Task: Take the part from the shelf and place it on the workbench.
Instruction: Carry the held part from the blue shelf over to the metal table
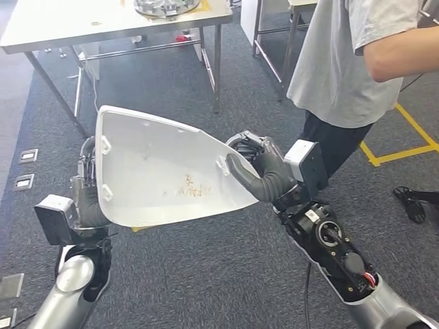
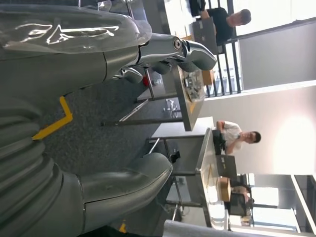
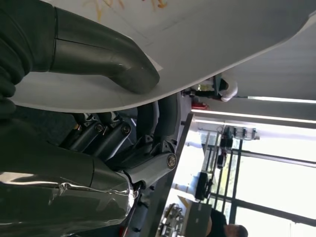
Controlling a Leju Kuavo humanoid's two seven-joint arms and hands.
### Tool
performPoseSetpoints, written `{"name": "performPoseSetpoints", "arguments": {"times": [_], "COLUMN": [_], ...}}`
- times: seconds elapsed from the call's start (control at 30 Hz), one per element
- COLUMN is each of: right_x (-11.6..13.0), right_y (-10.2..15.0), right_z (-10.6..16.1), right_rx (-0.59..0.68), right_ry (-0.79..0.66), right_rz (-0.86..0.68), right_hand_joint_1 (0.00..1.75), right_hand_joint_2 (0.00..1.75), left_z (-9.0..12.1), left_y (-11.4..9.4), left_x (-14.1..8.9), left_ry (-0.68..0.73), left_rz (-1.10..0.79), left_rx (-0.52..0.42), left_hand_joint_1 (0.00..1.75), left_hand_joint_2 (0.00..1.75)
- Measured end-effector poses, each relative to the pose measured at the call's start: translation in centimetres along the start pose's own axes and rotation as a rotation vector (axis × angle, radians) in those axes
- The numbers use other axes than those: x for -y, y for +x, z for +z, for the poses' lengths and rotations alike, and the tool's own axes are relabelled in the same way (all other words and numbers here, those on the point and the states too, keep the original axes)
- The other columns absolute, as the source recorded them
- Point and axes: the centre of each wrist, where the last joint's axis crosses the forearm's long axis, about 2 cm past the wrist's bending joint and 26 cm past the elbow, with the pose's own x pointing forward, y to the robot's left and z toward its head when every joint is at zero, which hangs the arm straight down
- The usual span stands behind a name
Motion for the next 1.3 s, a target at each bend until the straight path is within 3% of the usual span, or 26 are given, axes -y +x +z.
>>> {"name": "performPoseSetpoints", "arguments": {"times": [1.0, 1.3], "right_x": [-0.05, -0.01], "right_y": [0.27, 0.26], "right_z": [0.05, 0.03], "right_rx": [-0.02, -0.024], "right_ry": [0.005, -0.028], "right_rz": [0.009, 0.079], "right_hand_joint_1": [1.75, 1.75], "right_hand_joint_2": [1.75, 1.75], "left_z": [-0.62, -0.6], "left_y": [0.23, 0.24], "left_x": [0.11, 0.15], "left_ry": [-0.003, -0.022], "left_rz": [0.02, 0.015], "left_rx": [-0.005, -0.01], "left_hand_joint_1": [0.0, 0.0], "left_hand_joint_2": [1.75, 1.75]}}
